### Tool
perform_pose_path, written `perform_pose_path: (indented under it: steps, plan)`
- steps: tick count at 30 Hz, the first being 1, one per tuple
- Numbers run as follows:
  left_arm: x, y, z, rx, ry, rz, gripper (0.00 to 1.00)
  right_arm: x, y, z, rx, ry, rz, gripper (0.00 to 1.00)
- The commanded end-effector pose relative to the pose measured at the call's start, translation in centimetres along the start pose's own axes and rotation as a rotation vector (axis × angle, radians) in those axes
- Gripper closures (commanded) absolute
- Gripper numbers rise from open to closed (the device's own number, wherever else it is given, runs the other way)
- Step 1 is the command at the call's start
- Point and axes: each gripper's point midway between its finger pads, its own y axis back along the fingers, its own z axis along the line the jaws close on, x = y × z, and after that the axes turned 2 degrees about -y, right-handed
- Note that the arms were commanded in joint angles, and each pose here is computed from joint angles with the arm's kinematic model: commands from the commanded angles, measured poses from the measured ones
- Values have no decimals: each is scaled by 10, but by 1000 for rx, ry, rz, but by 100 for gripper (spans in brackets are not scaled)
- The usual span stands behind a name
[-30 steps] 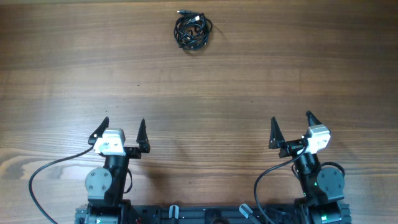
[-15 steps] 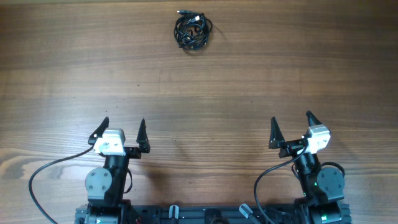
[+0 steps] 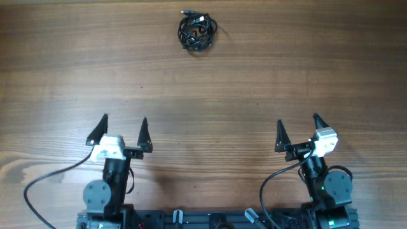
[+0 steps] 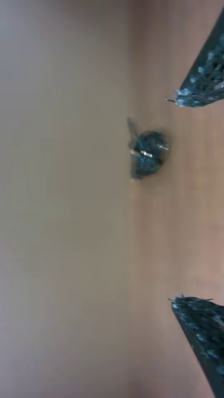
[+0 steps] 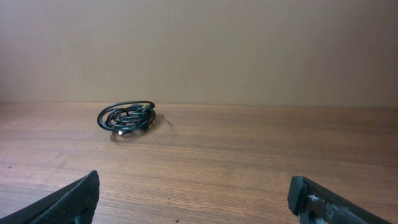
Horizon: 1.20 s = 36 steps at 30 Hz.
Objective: Untangle cables
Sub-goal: 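Reach the left gripper forward over the black cable bundle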
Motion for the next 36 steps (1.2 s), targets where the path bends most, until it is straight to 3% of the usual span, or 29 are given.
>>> perform_pose_path:
  steps: [1,5,9,13,17,22,23,24,25,31,32,34,36]
  plan:
    - [-54,9,-35,212,108,-146,0,-4,1,-4,22,-15,-20,0]
    - [-114,23,-42,260,287,-125,0,-4,1,-4,22,-14,-20,0]
    - [-150,27,-43,221,332,93,0,-4,1,-4,22,-14,-20,0]
    - [-174,21,-43,159,379,440,0,-4,1,-4,22,-15,-20,1]
    - [-157,3,-42,82,441,827,0,-4,1,-4,22,-14,-20,0]
    - [-98,-24,-39,22,480,1108,0,-4,1,-4,22,-14,-20,0]
    - [-89,-31,-36,5,477,1134,15,-4,1,-4,22,-14,-20,0]
    - [-79,-40,-32,-19,471,1155,59,-4,1,-4,22,-15,-20,0]
    - [-66,-51,-26,-53,461,1182,96,-4,1,-4,22,-14,-20,0]
    - [2,-78,-22,-106,465,1386,94,-4,1,-4,22,-15,-19,0]
    - [9,-80,-23,-107,465,1408,82,-4,1,-4,22,-15,-19,0]
    - [26,-82,-27,-106,458,1465,45,-4,1,-4,22,-15,-19,0]
    - [37,-83,-28,-106,453,1501,28,-4,1,-4,22,-15,-19,0]
